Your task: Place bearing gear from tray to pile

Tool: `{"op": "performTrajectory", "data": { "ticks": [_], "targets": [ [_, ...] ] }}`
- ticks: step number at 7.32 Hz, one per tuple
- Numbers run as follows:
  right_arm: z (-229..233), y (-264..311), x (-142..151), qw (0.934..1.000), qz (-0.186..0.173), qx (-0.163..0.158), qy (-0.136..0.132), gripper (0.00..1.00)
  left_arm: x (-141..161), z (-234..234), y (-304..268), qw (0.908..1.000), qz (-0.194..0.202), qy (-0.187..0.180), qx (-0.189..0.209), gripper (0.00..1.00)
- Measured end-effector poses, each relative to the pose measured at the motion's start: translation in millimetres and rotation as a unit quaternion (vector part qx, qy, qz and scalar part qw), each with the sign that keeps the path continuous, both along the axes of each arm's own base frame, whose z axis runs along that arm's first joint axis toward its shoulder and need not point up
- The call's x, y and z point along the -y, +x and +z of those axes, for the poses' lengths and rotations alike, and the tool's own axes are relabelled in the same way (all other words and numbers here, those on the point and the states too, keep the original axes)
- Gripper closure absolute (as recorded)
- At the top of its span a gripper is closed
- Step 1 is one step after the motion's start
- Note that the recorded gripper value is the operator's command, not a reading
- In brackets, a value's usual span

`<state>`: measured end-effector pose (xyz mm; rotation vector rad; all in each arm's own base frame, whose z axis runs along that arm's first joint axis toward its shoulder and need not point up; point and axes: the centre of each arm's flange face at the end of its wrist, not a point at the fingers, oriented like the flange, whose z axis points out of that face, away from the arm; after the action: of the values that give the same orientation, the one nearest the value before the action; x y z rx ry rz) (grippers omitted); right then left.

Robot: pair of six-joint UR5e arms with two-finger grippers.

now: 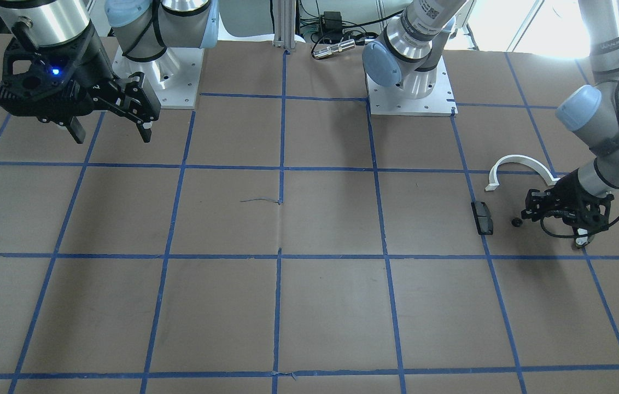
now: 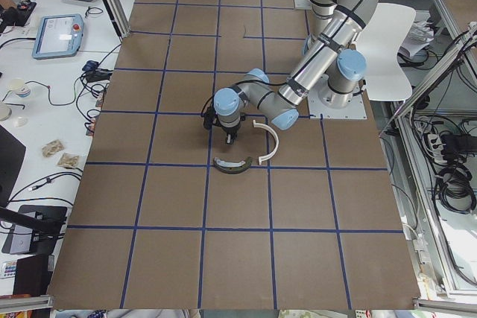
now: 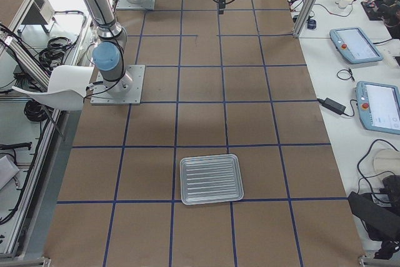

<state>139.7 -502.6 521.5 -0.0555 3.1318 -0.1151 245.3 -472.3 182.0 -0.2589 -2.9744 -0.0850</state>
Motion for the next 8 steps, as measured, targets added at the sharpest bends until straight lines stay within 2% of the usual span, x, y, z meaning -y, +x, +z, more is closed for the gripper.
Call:
{"op": "performTrajectory", "data": {
  "ticks": [3, 4, 6, 8],
  "targets": [
    [0, 0, 0, 1.0000, 0.000, 0.000, 0.000, 0.00, 5, 14, -5, 0.9999, -0.002, -0.012, 0.009, 0.22],
    [0, 0, 0, 1.0000, 0.000, 0.000, 0.000, 0.00, 16, 27, -27, 0.9997, -0.002, -0.024, 0.011, 0.20],
    [0, 0, 0, 1.0000, 0.000, 0.000, 0.000, 0.00, 40, 73, -112, 0.9989, -0.004, -0.041, 0.022, 0.15],
    [-1, 0, 0, 1.0000, -0.001, -0.001, 0.001, 0.00, 50, 139, -198, 0.9976, 0.020, -0.052, 0.042, 0.07]
  ]
}}
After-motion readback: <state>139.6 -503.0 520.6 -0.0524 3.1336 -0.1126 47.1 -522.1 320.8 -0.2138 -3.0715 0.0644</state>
